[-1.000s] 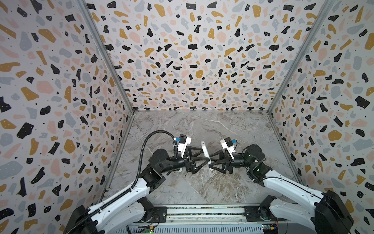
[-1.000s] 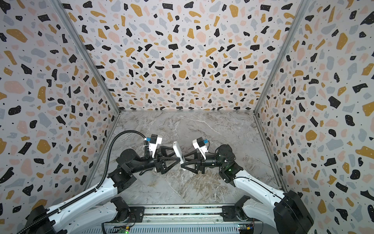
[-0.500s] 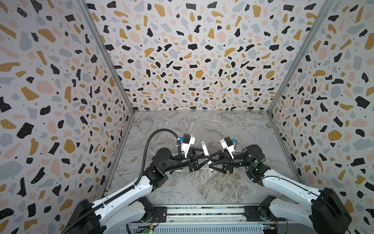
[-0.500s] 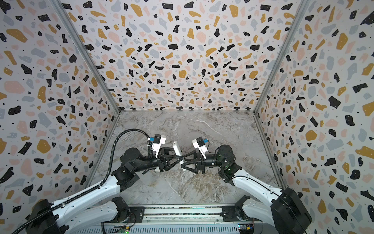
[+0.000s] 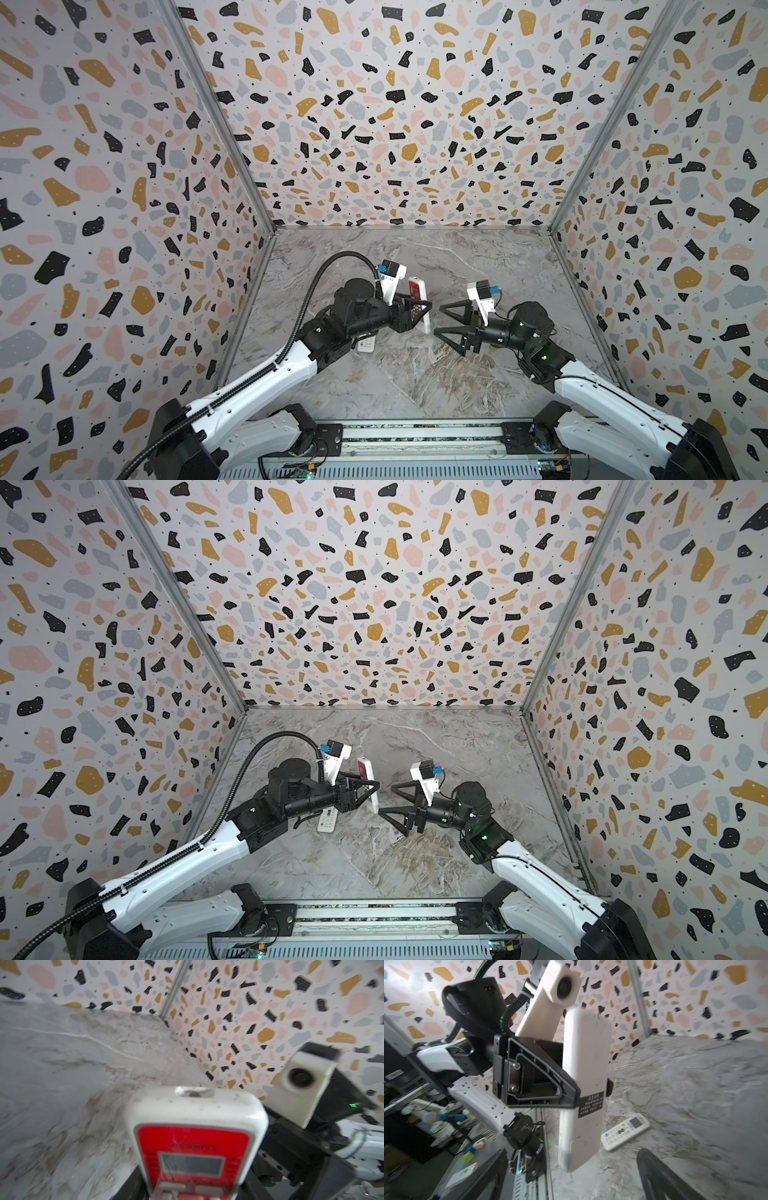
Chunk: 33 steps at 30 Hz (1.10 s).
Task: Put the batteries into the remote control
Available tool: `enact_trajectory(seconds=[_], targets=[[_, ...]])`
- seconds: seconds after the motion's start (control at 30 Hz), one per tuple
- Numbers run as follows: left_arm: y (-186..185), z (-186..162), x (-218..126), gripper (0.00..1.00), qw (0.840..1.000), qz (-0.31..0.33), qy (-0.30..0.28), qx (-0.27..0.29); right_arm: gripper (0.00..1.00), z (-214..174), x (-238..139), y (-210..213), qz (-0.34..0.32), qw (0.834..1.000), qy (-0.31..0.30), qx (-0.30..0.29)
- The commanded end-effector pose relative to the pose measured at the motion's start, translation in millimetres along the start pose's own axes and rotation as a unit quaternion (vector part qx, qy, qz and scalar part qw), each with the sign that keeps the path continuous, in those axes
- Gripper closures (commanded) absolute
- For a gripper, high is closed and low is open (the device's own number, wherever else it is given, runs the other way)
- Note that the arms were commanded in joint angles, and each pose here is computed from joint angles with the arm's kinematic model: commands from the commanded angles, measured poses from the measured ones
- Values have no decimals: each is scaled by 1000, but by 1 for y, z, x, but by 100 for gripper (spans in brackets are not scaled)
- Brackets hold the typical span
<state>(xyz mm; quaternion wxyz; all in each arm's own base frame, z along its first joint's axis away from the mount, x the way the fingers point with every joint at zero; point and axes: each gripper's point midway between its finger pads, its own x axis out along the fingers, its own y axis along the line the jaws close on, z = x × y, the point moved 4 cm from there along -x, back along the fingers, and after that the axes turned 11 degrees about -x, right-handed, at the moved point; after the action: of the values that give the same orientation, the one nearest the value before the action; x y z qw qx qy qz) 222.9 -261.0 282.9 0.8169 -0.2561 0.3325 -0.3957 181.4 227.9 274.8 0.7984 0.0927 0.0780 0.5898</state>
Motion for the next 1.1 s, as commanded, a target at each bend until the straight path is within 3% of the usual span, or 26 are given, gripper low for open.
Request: enact_trajectory(seconds=[0.0, 0.13, 0.3, 0.57, 0.8, 1.07], targets=[[50, -23, 10, 58, 989, 139, 56, -10, 1, -7, -12, -24, -107, 994, 21, -19], [87, -56, 32, 58, 969, 204, 132, -35, 1, -20, -19, -45, -188, 980, 63, -20], [117, -78, 43, 58, 948, 269, 160, -58, 1, -43, -26, -70, -265, 958, 107, -14], [143, -104, 58, 51, 922, 337, 172, -85, 1, -65, -28, -86, -300, 944, 130, -31], [156, -124, 80, 47, 903, 381, 180, -84, 1, -69, -28, -88, -299, 944, 126, -53], [162, -127, 83, 25, 903, 387, 166, -93, 1, -65, -35, -93, -322, 935, 130, -74]])
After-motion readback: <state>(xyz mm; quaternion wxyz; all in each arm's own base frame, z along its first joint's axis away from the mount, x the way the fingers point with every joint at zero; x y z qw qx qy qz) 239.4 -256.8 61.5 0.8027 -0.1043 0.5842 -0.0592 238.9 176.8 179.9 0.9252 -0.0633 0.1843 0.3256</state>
